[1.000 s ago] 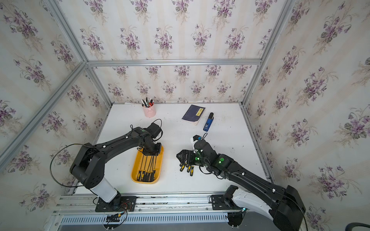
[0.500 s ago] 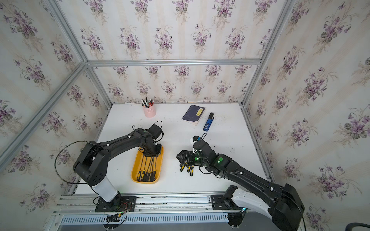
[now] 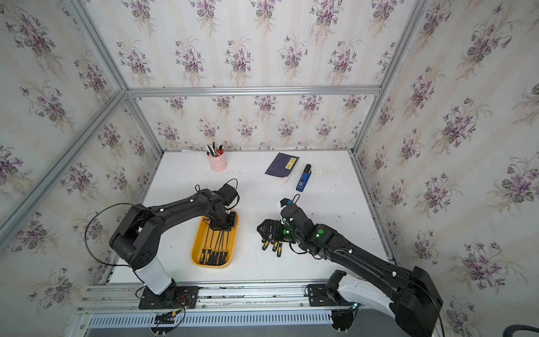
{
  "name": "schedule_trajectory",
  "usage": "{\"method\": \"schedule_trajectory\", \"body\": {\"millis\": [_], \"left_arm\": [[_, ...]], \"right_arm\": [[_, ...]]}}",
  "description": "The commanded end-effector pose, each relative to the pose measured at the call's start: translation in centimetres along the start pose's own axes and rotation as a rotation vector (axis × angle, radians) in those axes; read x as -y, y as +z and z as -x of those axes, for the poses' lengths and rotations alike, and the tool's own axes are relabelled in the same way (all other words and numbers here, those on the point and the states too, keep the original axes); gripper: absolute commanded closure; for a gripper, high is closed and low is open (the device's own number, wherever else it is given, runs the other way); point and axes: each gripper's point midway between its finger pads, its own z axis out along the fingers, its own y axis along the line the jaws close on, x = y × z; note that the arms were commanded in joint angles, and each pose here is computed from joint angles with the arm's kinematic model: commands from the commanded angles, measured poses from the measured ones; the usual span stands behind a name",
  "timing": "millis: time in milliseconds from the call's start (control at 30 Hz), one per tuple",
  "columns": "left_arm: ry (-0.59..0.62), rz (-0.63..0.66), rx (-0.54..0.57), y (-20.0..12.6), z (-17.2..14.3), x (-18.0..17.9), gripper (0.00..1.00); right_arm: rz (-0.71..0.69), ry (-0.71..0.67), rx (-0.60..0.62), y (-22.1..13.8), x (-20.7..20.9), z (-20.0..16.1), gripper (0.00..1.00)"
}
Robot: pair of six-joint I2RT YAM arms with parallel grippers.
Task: Put the file tool into the storage box
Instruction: Place the file tool in the storage box.
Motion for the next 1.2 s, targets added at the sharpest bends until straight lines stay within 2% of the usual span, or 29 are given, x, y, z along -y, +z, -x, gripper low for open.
{"method": "schedule_trajectory", "body": {"millis": [0,800,1000,1167], "left_arm": [[-0.004,0.010,0.000,0.2,0.0,-0.2,1.00],[0.015,0.030,0.001,0.6,0.1,-0.4,0.77],[0.025,0.018,0.022,-0.9,0.5,0.1,0.73],[0.036,-0.004,0.075,-3.7,1.1,0.6,0.66]], "right_arm": [[0.009,-0.007,0.010,0.0,-0.2,0.2,0.00],[0.008,-0.011,0.010,0.1,-0.3,0.3,0.00],[0.002,-0.008,0.015,0.1,-0.1,0.4,0.00],[-0.015,0.001,0.032,-0.2,0.1,0.6,0.00]]}}
